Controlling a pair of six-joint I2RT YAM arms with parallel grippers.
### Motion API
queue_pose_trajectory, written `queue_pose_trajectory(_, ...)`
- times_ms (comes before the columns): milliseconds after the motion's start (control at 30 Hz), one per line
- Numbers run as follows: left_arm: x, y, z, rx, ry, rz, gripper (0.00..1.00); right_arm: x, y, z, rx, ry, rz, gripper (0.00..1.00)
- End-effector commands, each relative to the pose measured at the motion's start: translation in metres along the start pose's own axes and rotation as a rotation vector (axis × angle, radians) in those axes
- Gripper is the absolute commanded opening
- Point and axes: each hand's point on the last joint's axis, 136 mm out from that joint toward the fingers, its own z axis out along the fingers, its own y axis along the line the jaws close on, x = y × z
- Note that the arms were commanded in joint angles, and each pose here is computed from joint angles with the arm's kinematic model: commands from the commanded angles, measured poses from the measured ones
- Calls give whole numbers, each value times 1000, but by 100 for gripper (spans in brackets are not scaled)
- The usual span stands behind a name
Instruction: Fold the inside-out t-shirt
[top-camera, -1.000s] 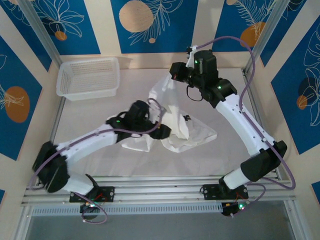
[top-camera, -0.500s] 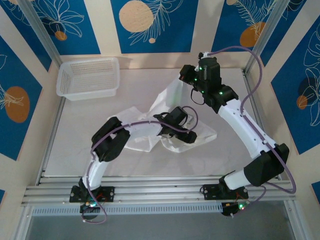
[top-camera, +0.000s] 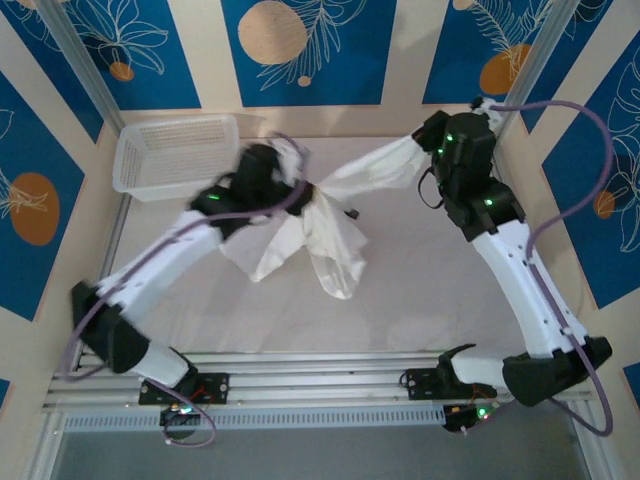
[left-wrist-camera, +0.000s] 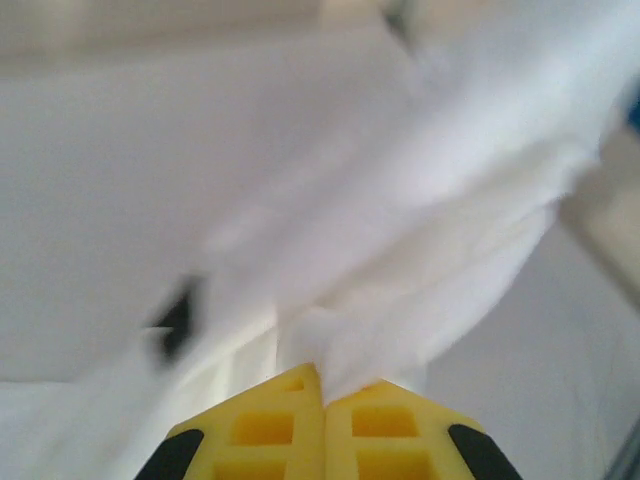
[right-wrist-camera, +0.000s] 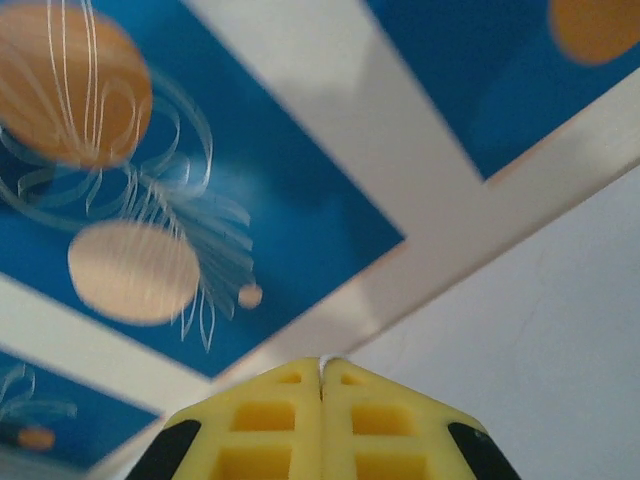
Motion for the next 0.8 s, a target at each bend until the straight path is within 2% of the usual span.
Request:
queue_pose_trajectory(0,-30,12,-59,-67,-47,80,0,-72,-21,-45,96,-260,125,0)
queue_pose_trajectory(67,-45,14,-78,-84,-78,93,0,-85,-26,-59,92,-314,145,0)
queue_pose_trajectory(133,-49,16,-81,-86,-87,100,0,-90,-33,-69,94,-342,146,0)
queue_pose_trajectory(233,-34,28,-60,-97,-41,64,0,-74,-57,-68,166,-314,143,0)
queue_pose_trajectory(300,-16,38,-35,-98,4,15,0,-48,-81,-60,247,-259,119,0)
queue_pose_trajectory(433,17,45,15,-43,99,-33,18,14,-134,-35,411,-134,13,0)
queue_pose_trajectory(533,39,47,40,1,161,-84,33,62,-188,-21,544,34,-29,0)
queue_pose_trajectory(567,45,50,44,-7,175,-95,38,81,-202,-18,546,121,-38,0)
queue_pose_trajectory(667,62,61,44,-42,225,-106,42,136,-204,-14,309,339,-66,0)
queue_pose_trajectory(767,87,73,50,-67,326,-132,47,163,-216,-35,202,383,-53,0)
